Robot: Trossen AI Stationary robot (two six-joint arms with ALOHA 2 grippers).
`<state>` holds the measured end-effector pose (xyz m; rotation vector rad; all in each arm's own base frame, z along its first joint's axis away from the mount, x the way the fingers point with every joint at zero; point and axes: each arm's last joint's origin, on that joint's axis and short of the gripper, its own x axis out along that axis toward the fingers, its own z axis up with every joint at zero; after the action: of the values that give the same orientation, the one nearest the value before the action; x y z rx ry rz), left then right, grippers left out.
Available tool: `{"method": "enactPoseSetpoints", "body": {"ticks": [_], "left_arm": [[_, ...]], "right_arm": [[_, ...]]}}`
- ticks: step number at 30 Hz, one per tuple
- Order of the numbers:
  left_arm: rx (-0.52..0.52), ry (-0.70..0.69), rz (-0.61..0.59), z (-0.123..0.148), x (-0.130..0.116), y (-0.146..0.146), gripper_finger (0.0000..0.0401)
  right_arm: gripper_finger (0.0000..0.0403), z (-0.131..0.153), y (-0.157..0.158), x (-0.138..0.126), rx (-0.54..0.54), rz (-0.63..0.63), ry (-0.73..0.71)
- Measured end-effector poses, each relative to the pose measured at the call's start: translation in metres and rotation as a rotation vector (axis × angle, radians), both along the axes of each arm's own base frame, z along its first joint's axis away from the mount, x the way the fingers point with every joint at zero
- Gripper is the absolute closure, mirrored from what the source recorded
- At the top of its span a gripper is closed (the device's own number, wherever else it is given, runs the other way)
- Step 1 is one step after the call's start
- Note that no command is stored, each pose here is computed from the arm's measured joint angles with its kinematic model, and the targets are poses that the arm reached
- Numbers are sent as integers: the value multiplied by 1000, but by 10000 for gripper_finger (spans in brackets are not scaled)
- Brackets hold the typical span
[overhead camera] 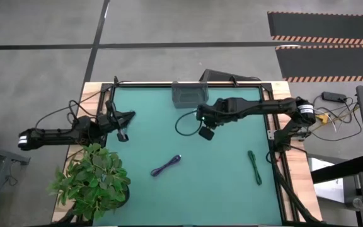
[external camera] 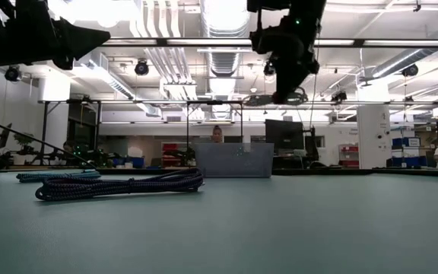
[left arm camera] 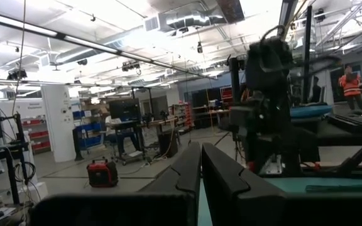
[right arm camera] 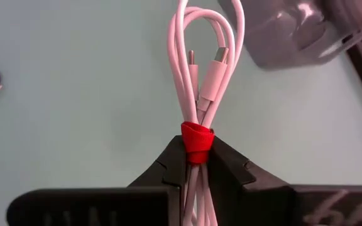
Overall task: Pick and place USB-C Cables
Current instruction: Put the white charger cable into the black container
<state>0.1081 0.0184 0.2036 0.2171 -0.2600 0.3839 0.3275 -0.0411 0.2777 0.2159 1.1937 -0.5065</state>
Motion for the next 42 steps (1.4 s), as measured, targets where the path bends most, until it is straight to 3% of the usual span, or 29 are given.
{"method": "enactPoseSetpoints", "body": {"ticks": [8, 31, 42], "left_arm": [[6, 3, 2, 0, 0, 0, 401], [27, 0, 9, 1, 1, 0, 401], [27, -3, 9, 1, 1, 0, 401]], "right_arm": [[370, 18, -24, 0, -40, 53, -9], [370, 20, -93, -17, -150, 177, 57], [370, 21, -104, -18, -147, 208, 24]]}}
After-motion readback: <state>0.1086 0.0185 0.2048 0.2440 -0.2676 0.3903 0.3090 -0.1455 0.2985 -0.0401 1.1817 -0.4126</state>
